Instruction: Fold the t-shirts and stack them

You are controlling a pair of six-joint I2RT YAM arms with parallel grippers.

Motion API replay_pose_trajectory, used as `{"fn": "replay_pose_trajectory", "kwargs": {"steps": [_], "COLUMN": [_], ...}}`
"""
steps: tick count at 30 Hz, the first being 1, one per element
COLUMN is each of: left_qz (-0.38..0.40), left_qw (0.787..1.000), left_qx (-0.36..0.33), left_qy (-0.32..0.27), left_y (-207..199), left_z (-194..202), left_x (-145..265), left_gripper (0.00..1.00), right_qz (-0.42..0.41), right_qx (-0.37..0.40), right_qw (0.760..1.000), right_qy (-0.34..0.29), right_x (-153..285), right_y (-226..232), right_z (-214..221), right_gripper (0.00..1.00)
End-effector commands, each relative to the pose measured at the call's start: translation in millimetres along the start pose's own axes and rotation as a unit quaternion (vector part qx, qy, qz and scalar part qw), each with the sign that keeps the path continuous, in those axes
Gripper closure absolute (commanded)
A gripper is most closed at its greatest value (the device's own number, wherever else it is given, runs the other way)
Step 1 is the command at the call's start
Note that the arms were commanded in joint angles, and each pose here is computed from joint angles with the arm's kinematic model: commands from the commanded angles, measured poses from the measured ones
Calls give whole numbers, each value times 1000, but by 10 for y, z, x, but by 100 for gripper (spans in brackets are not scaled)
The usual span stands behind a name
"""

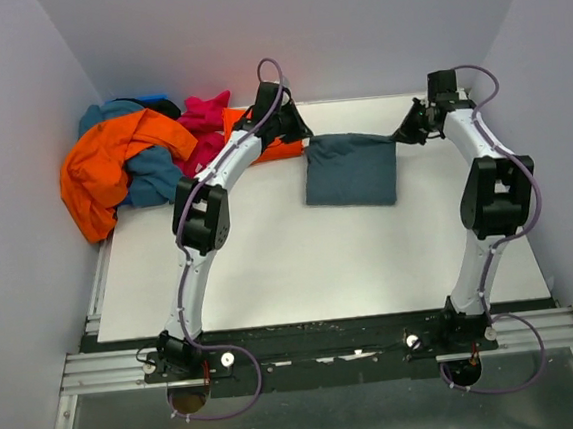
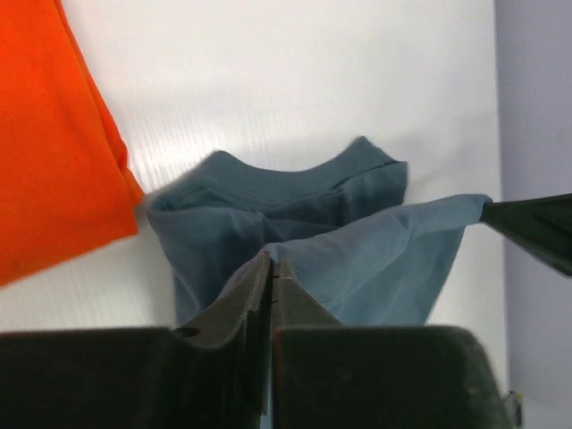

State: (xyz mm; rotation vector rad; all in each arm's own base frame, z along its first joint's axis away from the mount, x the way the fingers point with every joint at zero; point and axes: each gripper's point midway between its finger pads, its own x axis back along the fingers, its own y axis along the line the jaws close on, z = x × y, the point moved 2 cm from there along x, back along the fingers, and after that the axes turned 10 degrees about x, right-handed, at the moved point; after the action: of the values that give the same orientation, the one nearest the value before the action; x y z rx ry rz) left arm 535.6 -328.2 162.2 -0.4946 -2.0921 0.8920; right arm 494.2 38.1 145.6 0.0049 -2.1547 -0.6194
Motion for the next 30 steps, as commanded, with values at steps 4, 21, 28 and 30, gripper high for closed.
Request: {"fn": "replay_pose_trajectory", "kwargs": {"steps": [4, 21, 28, 30], "left_qz": [26, -17, -121, -149], "left_qw": [999, 999, 987, 982], "left_qx": [0, -33, -58, -37], "left_qy": [-19, -33, -87, -112], "left_y": [119, 394, 766, 863], "left_z": [-222, 83, -60, -111], "left_x": [-197, 150, 226, 339], "left_gripper": [8, 19, 24, 24], "right_qz": [-23, 12, 5, 3], "right_qx": [19, 54, 41, 38], "right_qw": [999, 998, 999, 999], "right_qy": [-24, -40, -29, -32], "right_x": [-303, -230, -314, -308], "right_y": [23, -280, -292, -295], "right_z": [-273, 121, 211, 235], "right_gripper": [34, 41, 42, 43]}}
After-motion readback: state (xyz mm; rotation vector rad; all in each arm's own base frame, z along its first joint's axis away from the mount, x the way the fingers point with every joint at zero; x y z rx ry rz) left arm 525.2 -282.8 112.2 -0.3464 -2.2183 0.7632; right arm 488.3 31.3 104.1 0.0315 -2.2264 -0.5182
